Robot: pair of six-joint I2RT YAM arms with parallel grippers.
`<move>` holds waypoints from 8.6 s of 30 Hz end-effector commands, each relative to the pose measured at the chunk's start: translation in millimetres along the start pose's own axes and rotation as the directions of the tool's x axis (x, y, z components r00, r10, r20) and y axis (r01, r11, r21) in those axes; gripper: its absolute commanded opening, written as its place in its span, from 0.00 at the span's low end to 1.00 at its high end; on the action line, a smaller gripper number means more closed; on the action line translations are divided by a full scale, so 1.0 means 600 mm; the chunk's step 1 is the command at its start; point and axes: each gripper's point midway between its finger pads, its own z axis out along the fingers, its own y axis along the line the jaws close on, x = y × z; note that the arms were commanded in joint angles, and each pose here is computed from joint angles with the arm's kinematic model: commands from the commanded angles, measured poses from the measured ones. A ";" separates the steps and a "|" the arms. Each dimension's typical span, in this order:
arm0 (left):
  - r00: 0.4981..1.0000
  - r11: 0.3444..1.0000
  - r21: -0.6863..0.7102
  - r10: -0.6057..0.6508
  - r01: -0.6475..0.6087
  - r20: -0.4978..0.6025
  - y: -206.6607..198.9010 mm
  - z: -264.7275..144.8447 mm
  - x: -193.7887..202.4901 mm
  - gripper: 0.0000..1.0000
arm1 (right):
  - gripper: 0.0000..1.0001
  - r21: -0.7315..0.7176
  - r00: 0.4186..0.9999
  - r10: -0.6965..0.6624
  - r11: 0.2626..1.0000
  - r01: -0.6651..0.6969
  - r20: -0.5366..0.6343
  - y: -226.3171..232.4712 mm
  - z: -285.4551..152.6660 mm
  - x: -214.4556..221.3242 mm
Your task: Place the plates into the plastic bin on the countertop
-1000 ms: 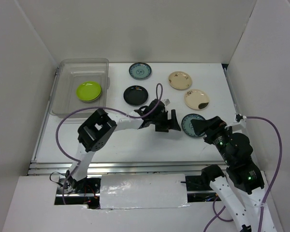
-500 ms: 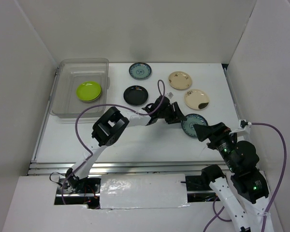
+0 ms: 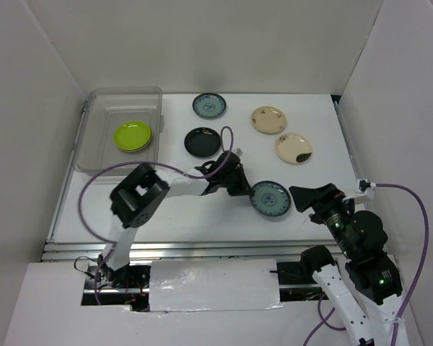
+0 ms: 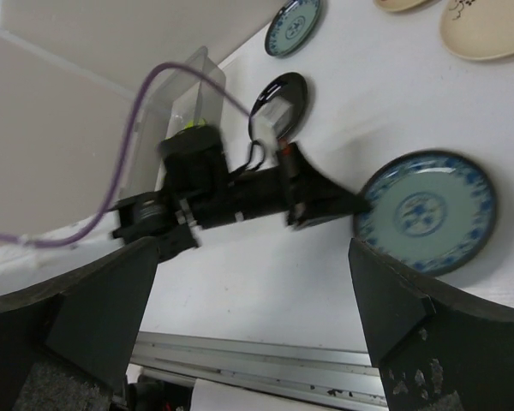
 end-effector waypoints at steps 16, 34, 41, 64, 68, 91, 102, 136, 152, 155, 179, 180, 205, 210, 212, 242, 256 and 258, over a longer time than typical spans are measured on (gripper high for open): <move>0.562 0.808 -0.153 -0.247 0.569 0.789 0.365 -0.673 -0.437 0.00 | 1.00 0.035 0.987 0.055 0.998 -0.051 -0.149 -0.039 0.122 0.088; 0.612 0.679 -0.282 -0.309 0.678 0.728 0.528 -0.654 -0.513 0.15 | 1.00 0.054 0.988 -0.023 0.998 0.031 -0.152 -0.049 0.118 0.083; 0.650 0.756 -0.260 -0.273 0.601 0.709 0.443 -0.663 -0.494 0.99 | 1.00 0.102 0.984 0.021 0.995 -0.003 -0.179 -0.063 0.154 0.099; 0.968 0.963 -0.241 0.165 -0.116 0.191 0.100 -0.423 -0.014 0.99 | 0.91 0.515 0.846 0.509 0.688 -0.511 0.159 -0.432 0.426 0.015; 0.971 0.962 -0.229 0.187 -0.150 0.150 0.089 -0.409 0.023 0.99 | 0.87 0.594 0.808 0.571 0.603 -0.533 0.147 -0.461 0.464 0.002; 0.917 0.959 -0.207 0.250 -0.192 0.311 0.001 -0.441 -0.124 0.99 | 0.00 0.745 0.988 0.130 0.666 -0.027 -0.081 -0.352 0.390 -0.007; 0.984 0.975 -0.139 0.178 -0.173 0.024 0.051 -0.288 -0.191 0.99 | 0.00 0.006 0.825 -0.020 1.000 0.028 -0.565 -0.026 0.361 0.158; 0.494 0.811 0.006 -0.362 0.585 0.790 0.378 -0.723 -0.449 0.00 | 1.00 -0.036 0.758 0.086 0.989 -0.143 -0.646 -0.062 0.331 0.238; 0.573 0.685 -0.199 -0.375 0.701 0.729 0.512 -0.671 -0.503 0.55 | 1.00 -0.017 0.746 0.062 0.995 -0.099 -0.663 -0.070 0.359 0.269; 0.605 0.700 -0.210 -0.379 0.682 0.700 0.504 -0.657 -0.503 0.71 | 1.00 0.000 0.742 0.066 0.996 -0.088 -0.668 -0.068 0.381 0.278; 0.857 0.936 -0.326 0.061 0.128 0.512 0.188 -0.731 -0.240 0.99 | 0.55 0.385 0.686 0.383 0.909 -0.160 -0.619 -0.102 0.695 0.371; 0.852 0.937 -0.327 0.069 0.123 0.519 0.186 -0.735 -0.234 0.99 | 0.52 0.391 0.684 0.384 0.907 -0.155 -0.620 -0.102 0.700 0.372; 0.959 0.963 -0.236 0.184 -0.131 0.217 0.121 -0.538 -0.219 0.99 | 0.00 0.187 0.799 -0.162 0.927 0.324 -0.579 -0.009 0.430 0.256; 0.979 0.970 -0.218 0.142 -0.108 0.149 0.143 -0.492 -0.218 0.96 | 0.00 -0.186 0.699 -0.181 0.980 0.069 -0.691 0.102 0.355 0.276; 0.981 0.970 -0.216 0.139 -0.108 0.133 0.146 -0.485 -0.212 0.90 | 0.00 -0.271 0.674 -0.202 0.963 0.002 -0.711 0.135 0.337 0.274; 0.500 0.818 -0.094 -0.252 0.568 0.828 0.428 -0.727 -0.464 0.00 | 0.91 -0.037 0.760 0.014 0.998 -0.050 -0.650 -0.040 0.335 0.238; 0.611 0.736 -0.281 -0.222 0.616 0.760 0.529 -0.666 -0.528 0.78 | 0.93 -0.123 0.787 -0.064 0.992 -0.015 -0.614 -0.027 0.284 0.207; 0.638 0.739 -0.294 -0.231 0.606 0.735 0.515 -0.662 -0.527 0.99 | 0.94 -0.126 0.793 -0.068 0.992 -0.011 -0.605 -0.023 0.283 0.202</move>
